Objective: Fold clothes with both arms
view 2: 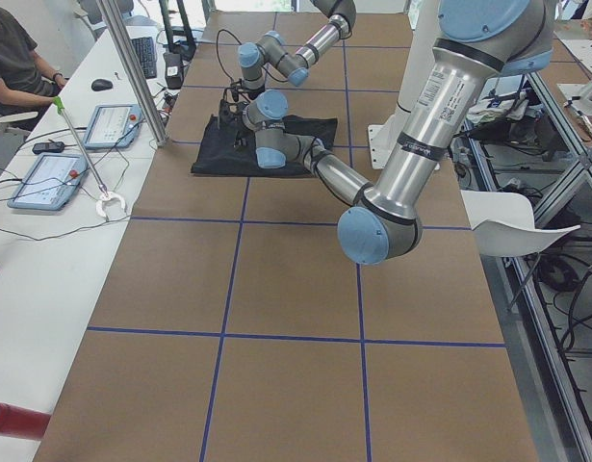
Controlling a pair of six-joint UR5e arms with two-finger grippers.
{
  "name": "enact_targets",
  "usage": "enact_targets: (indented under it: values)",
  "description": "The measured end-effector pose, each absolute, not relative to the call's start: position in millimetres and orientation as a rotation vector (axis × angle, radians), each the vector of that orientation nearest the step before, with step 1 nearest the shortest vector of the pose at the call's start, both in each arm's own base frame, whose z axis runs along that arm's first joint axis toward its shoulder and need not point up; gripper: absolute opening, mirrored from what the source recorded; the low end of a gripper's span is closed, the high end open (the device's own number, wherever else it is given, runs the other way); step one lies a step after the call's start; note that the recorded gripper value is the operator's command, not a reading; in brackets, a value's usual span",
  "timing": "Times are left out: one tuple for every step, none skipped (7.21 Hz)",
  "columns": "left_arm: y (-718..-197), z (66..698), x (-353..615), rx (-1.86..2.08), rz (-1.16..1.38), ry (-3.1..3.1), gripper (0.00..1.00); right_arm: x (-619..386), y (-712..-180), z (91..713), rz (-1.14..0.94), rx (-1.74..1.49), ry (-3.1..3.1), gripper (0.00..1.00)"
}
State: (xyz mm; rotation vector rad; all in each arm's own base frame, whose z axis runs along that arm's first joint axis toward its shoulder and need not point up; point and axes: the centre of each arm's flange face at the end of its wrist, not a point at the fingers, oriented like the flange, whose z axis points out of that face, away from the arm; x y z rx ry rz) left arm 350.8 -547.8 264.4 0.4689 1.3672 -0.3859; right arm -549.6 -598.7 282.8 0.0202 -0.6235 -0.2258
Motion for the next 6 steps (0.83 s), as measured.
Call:
enact_targets:
  values:
    - [-547.7,264.1,350.7,0.469,-0.386,1.368,1.00,-551.4,-597.1,283.4,-0.229,0.019,-0.623,0.93]
    - [-547.6,263.9,350.6,0.469,-0.386,1.368,1.00,-552.5,-595.8,285.3,-0.231,0.015,-0.619,0.93]
    - [-547.7,263.6,350.6,0.469,-0.386,1.369,1.00,-553.3,-594.2,289.5,-0.231,0.009,-0.611,0.94]
    - [-547.4,262.7,350.4,0.470,-0.386,1.370,1.00,-553.1,-593.2,295.4,-0.230,0.003,-0.600,0.94]
    - [-547.2,262.1,350.2,0.470,-0.385,1.371,1.00,-550.9,-593.4,300.7,-0.226,-0.008,-0.583,0.94]
    - [-546.9,261.9,349.9,0.471,-0.385,1.371,1.00,-545.7,-594.7,303.5,-0.218,-0.027,-0.560,0.94]
